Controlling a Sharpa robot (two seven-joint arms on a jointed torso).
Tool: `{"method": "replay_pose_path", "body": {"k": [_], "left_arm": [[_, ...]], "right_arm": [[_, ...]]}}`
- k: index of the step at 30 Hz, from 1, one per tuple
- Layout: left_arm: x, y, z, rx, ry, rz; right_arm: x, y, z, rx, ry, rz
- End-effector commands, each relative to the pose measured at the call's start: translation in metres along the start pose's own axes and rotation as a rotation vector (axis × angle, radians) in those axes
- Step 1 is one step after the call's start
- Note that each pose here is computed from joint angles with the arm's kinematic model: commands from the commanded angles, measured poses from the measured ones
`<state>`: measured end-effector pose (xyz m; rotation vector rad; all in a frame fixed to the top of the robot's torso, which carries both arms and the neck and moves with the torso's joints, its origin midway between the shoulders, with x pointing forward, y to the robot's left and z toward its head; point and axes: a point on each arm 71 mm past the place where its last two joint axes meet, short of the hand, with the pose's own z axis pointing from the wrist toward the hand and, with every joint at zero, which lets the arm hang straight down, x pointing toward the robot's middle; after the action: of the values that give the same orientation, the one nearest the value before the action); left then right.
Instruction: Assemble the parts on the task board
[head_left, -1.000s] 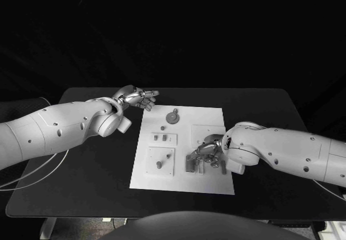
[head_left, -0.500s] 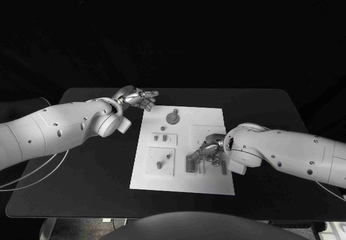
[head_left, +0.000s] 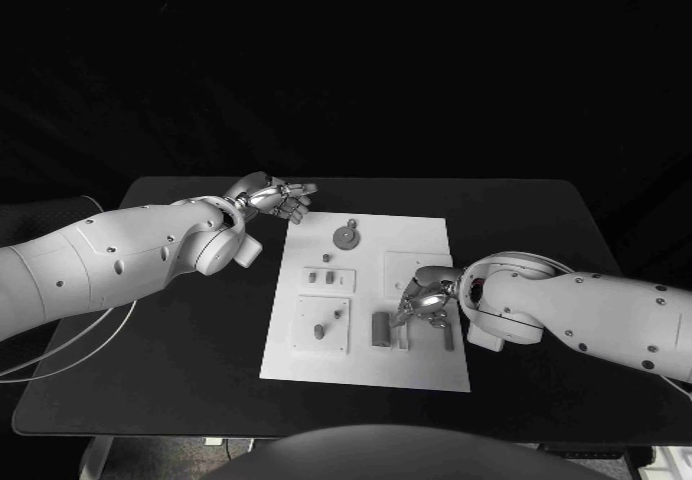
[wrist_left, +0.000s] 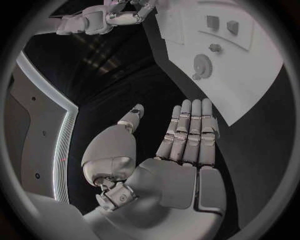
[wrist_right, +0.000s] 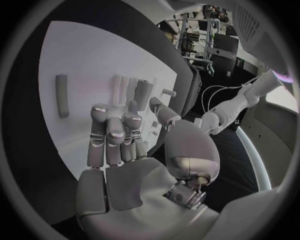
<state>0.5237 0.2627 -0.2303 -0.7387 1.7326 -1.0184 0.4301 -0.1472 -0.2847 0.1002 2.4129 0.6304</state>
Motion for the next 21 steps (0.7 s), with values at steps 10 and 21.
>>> {"method": "replay_pose_path", "body": {"k": [10,21], "left_arm": [[0.0013,-0.0022,0.0006,0.017,0.007,0.002],[0.0009,-0.0018,0.0006,0.015,0.008,0.002]], "right_arm": [[0.01,0.022,-0.001,-0.162,-0.089,-0.285],[0.019,0.026,0.002,-0.162,-0.114,-0.376]]}}
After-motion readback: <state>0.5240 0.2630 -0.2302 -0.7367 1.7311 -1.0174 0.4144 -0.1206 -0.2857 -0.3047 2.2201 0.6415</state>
